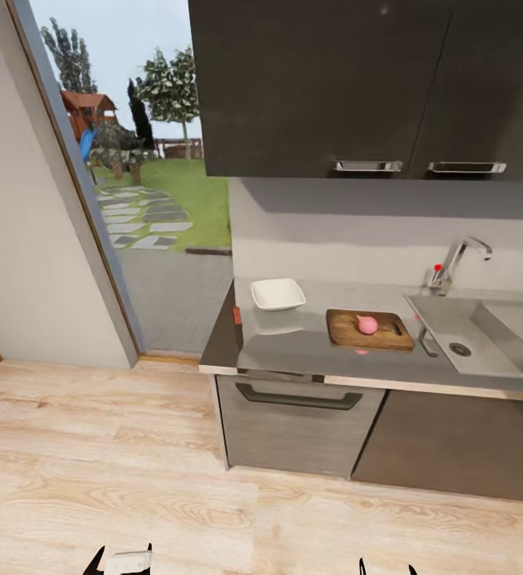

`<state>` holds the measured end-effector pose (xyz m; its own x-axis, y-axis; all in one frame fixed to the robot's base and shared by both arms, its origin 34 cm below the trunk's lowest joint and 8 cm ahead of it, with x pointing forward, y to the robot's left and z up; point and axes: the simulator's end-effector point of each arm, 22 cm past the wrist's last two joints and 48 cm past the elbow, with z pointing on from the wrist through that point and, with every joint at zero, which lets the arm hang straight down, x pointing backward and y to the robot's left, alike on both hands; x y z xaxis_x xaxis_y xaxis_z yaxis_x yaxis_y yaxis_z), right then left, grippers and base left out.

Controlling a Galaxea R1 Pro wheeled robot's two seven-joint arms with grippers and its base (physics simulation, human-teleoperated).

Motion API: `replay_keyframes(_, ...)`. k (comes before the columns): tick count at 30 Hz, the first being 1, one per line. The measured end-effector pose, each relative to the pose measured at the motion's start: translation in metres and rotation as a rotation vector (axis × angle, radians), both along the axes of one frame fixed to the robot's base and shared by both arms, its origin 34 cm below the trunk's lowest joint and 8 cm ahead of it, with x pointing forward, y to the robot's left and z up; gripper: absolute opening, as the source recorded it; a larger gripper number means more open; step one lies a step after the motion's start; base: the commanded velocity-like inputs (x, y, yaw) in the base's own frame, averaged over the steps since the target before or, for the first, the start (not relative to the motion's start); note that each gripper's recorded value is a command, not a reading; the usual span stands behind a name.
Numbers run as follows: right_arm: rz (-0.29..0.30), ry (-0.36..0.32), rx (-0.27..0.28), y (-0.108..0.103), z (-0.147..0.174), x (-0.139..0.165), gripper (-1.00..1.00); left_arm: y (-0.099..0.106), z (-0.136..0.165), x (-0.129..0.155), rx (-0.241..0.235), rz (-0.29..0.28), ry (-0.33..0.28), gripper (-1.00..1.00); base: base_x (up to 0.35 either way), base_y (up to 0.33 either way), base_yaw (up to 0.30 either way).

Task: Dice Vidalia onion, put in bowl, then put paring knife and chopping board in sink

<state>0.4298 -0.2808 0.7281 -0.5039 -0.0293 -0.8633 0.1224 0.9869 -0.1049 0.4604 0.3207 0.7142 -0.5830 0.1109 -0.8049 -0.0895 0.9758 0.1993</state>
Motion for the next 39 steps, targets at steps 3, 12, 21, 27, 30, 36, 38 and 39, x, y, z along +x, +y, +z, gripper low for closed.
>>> replay_keyframes(3,0.0,-0.001,0.0,0.0,0.001,0.0,1.0,0.0,0.001,0.0,0.0,0.0,-0.002,1.0,0.0,0.0,-0.116)
replay_keyframes(12,0.0,-0.011,0.0,0.0,0.004,0.003,1.0,0.0,0.004,0.003,0.0,0.0,-0.011,1.0,0.0,0.057,-0.182)
replay_keyframes(21,-0.001,-0.018,0.0,0.0,0.006,0.005,1.0,0.0,0.007,0.005,0.0,0.0,-0.019,1.0,0.0,0.11,-0.128)
replay_keyframes(27,0.0,-0.018,0.0,0.0,0.006,0.005,1.0,0.0,0.007,0.006,0.0,0.0,-0.019,1.0,0.0,0.002,-0.005)
replay_keyframes(30,0.002,-0.018,0.001,0.001,0.006,0.005,1.0,0.0,0.007,0.006,0.0,0.0,-0.019,1.0,0.0,0.0,0.0)
replay_keyframes(36,0.0,-0.049,0.001,0.001,0.015,0.018,1.0,0.0,0.007,0.005,0.0,0.0,-0.019,1.0,0.0,0.0,0.0)
replay_keyframes(38,-0.028,-0.089,-0.011,-0.002,0.035,0.051,1.0,-0.001,0.007,0.005,-0.001,0.0,-0.019,1.0,0.0,0.0,0.0)
replay_keyframes(39,-0.045,-0.091,-0.021,-0.004,0.044,0.067,1.0,-0.001,0.007,0.005,-0.001,0.0,-0.019,1.0,0.0,0.0,0.0)
